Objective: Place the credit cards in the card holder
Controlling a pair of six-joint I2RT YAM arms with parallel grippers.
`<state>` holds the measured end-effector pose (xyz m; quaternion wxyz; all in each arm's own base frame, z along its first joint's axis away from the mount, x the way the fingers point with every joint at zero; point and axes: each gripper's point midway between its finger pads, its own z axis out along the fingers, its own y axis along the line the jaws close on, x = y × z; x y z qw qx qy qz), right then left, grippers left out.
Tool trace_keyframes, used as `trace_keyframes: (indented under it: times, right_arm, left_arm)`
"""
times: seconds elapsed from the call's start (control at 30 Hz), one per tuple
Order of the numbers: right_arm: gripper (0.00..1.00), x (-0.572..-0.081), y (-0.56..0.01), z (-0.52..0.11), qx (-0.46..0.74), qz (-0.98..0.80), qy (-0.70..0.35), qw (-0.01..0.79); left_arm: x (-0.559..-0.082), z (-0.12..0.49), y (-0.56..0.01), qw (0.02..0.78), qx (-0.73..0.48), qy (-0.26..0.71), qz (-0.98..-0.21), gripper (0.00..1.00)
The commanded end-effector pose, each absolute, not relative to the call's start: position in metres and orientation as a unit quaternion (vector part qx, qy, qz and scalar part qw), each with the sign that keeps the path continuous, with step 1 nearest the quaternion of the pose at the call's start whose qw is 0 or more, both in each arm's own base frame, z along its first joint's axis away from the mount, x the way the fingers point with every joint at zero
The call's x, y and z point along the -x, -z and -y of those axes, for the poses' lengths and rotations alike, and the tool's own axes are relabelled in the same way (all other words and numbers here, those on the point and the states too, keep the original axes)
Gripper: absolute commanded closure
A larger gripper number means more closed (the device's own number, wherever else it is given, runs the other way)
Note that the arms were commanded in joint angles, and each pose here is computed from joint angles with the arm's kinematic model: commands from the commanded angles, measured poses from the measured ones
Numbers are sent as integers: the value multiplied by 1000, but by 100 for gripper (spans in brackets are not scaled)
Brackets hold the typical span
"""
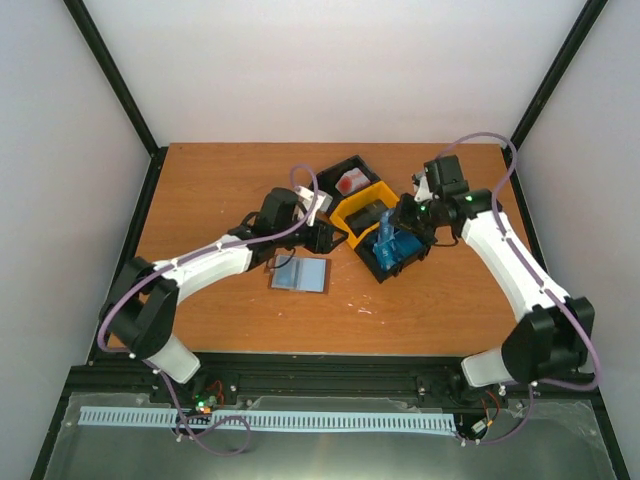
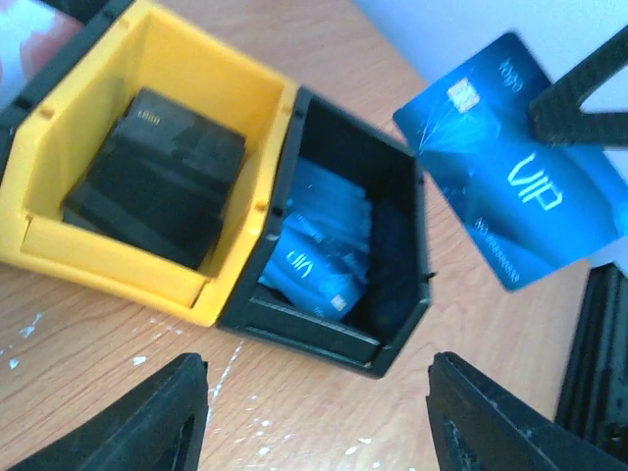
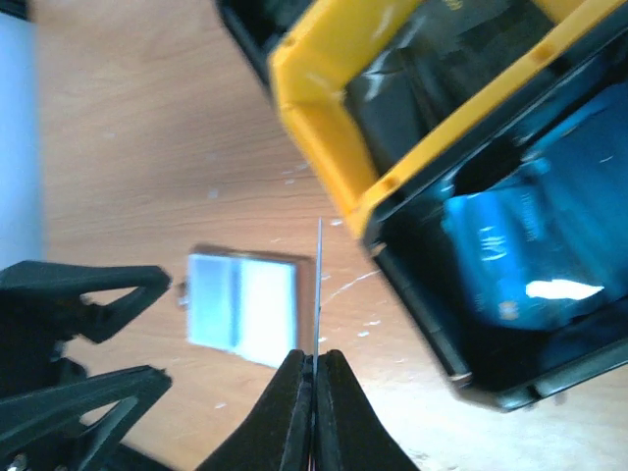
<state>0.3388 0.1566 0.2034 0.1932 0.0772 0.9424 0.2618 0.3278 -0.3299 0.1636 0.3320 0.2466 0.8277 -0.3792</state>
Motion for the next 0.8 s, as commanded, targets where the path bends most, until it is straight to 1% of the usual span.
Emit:
trace_keyframes:
  times: [0.0,0.13,0.23,0.3,0.43,0.5,0.63,0.7,0.77]
  right_arm:
    - [97,-322,-243,-185,-127,-895,-390,174]
    - [97,-312,-280,-207,-104,-848,-492,172]
    - [97,-302,-304,-223,-62,-814,-556,158]
    - [97,-296,-316,-229,-28,-794,-585,161]
    - [97,-284,-325,-235,9,-777,-611,151]
    - [97,-280,-321,-236,1,-776,-615,139]
    - [97,-271,-312,-243,-18,-767,-634,100]
    - [97,-269,-308,-247,-19,-769,-632,91]
    - [97,-267,-304,-249,-17,-769,-633,83]
  left_arm:
    - [-312,328,-204,335,-224,422,-812,36]
    - [-311,312,-237,334,-184,451,-807,28]
    - [-314,294,-262,334,-153,484,-794,20]
    - [-313,288,-273,318,-138,513,-785,19]
    - [-296,297,-292,227,-115,596,-762,18]
    - [-284,301,-305,189,-112,637,-739,18]
    - [-278,303,-325,161,-95,671,-718,19]
    - [-274,305,-329,148,-90,683,-709,22]
    - [-274,308,-326,139,-80,685,-711,26]
